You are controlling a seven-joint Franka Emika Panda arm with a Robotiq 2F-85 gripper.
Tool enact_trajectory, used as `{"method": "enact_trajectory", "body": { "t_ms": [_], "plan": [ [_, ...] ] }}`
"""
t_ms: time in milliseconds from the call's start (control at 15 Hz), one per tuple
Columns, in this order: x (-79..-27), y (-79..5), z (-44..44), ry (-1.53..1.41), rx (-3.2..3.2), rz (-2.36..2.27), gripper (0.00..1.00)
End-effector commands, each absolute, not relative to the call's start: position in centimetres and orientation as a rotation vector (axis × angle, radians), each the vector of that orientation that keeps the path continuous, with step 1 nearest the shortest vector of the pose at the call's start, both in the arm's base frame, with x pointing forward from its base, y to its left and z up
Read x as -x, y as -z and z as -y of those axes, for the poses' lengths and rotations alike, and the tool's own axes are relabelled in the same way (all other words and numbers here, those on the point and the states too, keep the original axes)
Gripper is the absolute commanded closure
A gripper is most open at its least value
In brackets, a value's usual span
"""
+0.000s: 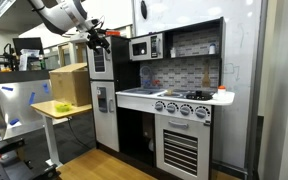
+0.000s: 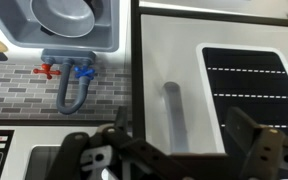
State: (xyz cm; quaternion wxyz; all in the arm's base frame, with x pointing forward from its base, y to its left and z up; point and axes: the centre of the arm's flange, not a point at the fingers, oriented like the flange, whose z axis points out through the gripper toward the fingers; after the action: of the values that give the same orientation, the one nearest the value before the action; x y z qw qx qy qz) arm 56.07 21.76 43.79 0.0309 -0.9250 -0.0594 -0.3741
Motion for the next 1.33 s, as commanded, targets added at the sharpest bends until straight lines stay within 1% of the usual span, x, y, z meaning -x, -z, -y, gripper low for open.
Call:
{"method": "enact_trajectory", "body": {
  "t_ms": [0,67,133,200,467,533,600,800,867,1000,1267],
  "plan": [
    [-56.9,-43.4,-22.3,1.233,2.838,0.135,0.00],
    [-57.1,-43.4,-22.3,1.242,2.839,0.131,0.25],
    [-57.2,-43.4,-22.3,1.248,2.837,0.129,0.28],
    [-57.2,-43.3,-22.5,1.252,2.836,0.128,0.34],
    [-57.1,-42.8,-23.4,1.245,2.836,0.132,0.64],
    [-57.0,-42.6,-23.6,1.242,2.836,0.132,0.69],
    [-57.0,-42.5,-23.7,1.240,2.836,0.132,0.77],
    [-56.8,-42.4,-23.7,1.228,2.846,0.143,0.97],
    [-56.8,-42.3,-23.7,1.220,2.847,0.152,1.00],
    [-56.7,-42.2,-23.8,1.198,2.844,0.193,0.95],
    [-56.5,-42.0,-23.6,1.149,2.806,0.317,0.95]
  ]
}}
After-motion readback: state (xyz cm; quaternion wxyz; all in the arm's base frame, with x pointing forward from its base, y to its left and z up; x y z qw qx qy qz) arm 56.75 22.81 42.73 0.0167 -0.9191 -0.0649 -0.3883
